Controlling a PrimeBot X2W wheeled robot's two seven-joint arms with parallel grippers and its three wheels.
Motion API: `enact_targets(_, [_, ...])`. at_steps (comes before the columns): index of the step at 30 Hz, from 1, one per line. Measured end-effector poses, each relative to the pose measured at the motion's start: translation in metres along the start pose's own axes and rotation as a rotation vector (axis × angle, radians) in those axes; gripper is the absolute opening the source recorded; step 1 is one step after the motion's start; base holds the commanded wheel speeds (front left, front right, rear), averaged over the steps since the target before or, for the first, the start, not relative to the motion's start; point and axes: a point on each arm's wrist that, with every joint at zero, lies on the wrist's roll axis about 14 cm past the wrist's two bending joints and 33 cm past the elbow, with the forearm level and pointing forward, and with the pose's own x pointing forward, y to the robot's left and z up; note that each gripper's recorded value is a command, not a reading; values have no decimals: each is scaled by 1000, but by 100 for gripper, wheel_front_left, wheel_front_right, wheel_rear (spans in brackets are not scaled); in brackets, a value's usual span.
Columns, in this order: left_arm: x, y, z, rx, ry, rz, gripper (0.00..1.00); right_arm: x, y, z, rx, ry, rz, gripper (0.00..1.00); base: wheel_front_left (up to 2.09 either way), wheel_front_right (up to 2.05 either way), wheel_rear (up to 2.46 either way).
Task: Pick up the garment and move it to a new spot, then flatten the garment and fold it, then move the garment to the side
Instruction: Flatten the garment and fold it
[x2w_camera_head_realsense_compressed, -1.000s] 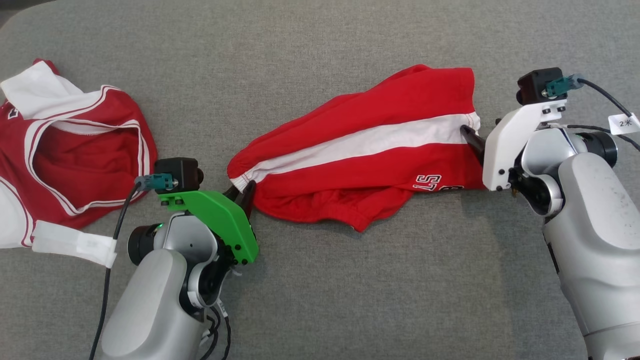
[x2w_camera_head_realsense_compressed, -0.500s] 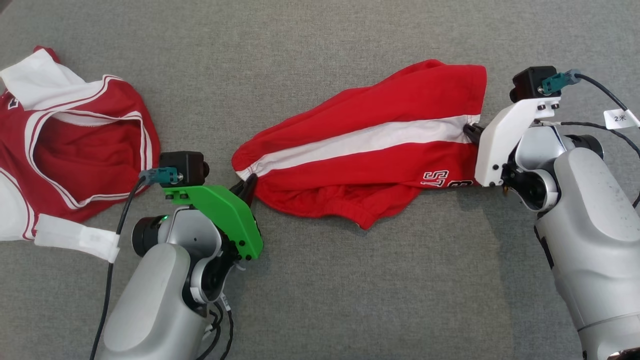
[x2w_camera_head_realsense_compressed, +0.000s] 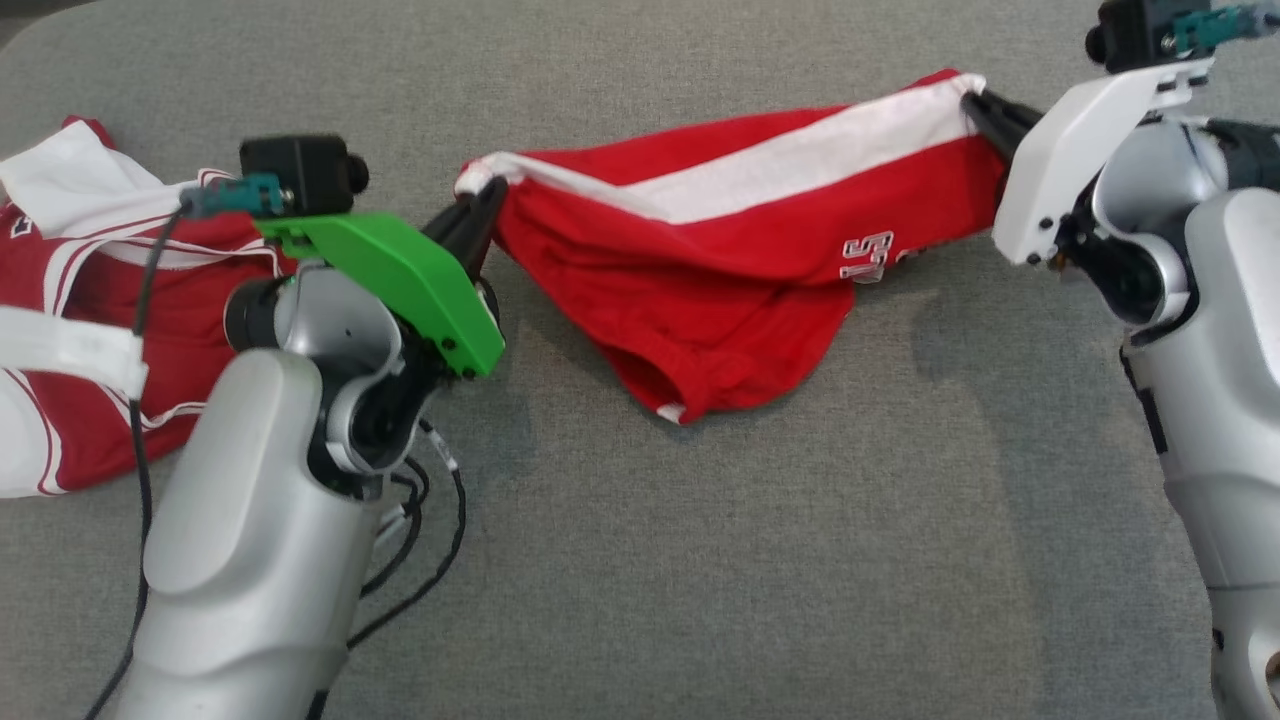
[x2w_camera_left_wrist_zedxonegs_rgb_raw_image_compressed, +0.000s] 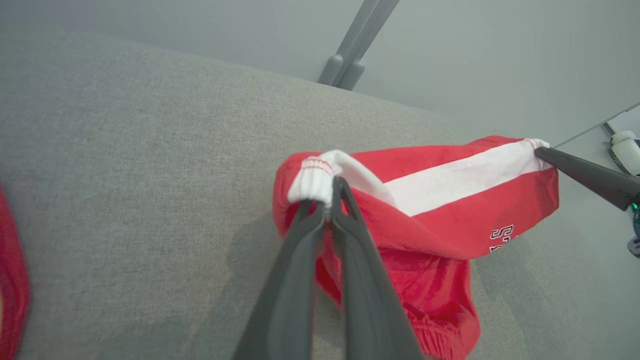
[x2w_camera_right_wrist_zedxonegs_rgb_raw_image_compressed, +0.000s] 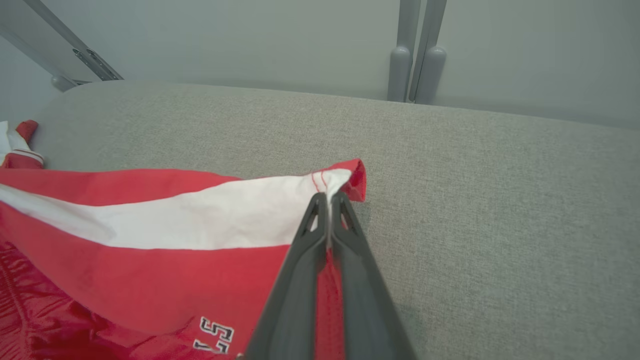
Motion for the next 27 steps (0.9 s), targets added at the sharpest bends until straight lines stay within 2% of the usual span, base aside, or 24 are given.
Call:
enact_targets(5, [21, -19, 58, 3, -60, -103, 0, 7, 0, 62, -36, -142, 19, 0, 0, 0, 0])
enact_targets(6, [21, -19, 58, 3, -60, -103, 0, 7, 0, 62, -36, -142, 19, 0, 0, 0, 0])
enact_targets(9, [34, -29, 95, 33, -110, -161, 0, 17, 3, 93, -55, -210, 39, 0, 0, 0, 0])
enact_targets(11, [42, -32, 123, 59, -167, -174, 0, 22, -1, 115, -96, -258, 30, 0, 0, 0, 0])
enact_targets(12, [47, -37, 155, 65, -251, -201, 0, 26, -7, 140, -128, -330, 13, 0, 0, 0, 0])
enact_targets(18, [66, -51, 210, 62, -446, -307, 0, 34, -26, 202, -218, -567, -59, 0, 0, 0, 0])
enact_targets(25, [79, -51, 251, 64, -691, -348, 0, 39, -34, 241, -330, -790, -116, 0, 0, 0, 0])
enact_targets(27, [87, -50, 245, 65, -713, -357, 0, 51, -38, 231, -347, -766, -122, 0, 0, 0, 0])
